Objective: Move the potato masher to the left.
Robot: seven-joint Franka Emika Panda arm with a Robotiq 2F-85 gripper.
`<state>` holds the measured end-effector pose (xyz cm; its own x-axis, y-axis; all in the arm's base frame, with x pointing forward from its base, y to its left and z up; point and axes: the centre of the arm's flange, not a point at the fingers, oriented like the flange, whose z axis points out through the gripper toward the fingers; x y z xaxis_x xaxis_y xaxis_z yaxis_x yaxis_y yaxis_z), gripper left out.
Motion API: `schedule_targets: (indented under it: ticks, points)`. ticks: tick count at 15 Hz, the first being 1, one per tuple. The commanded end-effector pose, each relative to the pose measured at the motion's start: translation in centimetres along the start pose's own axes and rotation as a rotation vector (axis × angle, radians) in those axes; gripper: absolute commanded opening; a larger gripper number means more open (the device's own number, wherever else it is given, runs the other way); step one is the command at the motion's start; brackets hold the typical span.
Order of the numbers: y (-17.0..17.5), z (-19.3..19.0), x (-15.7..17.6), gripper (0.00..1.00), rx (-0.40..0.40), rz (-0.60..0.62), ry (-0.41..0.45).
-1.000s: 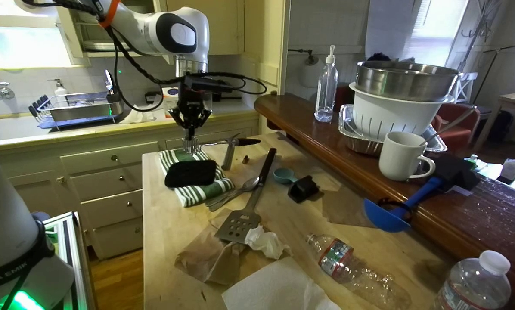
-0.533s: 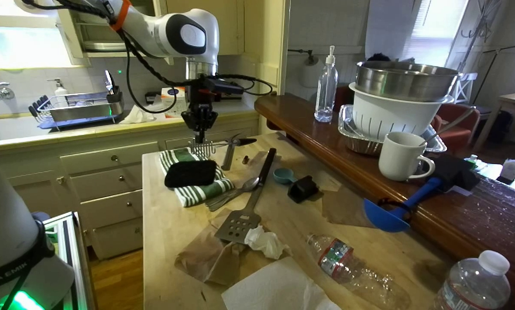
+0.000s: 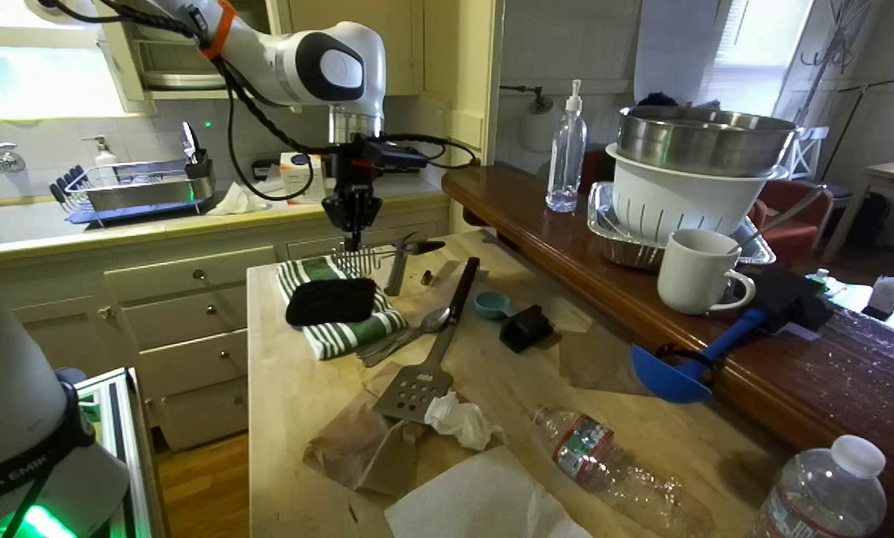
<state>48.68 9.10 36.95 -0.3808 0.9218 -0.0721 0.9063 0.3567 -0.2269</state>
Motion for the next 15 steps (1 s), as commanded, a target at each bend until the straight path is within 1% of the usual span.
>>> schedule_targets:
  ticks: [1,4,5,9,15]
  points:
    - [1.4,0.5,-1.5,0.01,-0.062,-0.068,-0.003]
    - [2.2,1.7,-2.7,0.01,-0.097,-0.128,-0.009]
    - [2.7,1.9,-3.2,0.01,-0.113,-0.147,0.002]
    - [4.2,2.9,-4.7,0.01,-0.167,-0.258,0.003]
    - [6.4,4.1,-5.8,0.01,-0.177,-0.332,0.039]
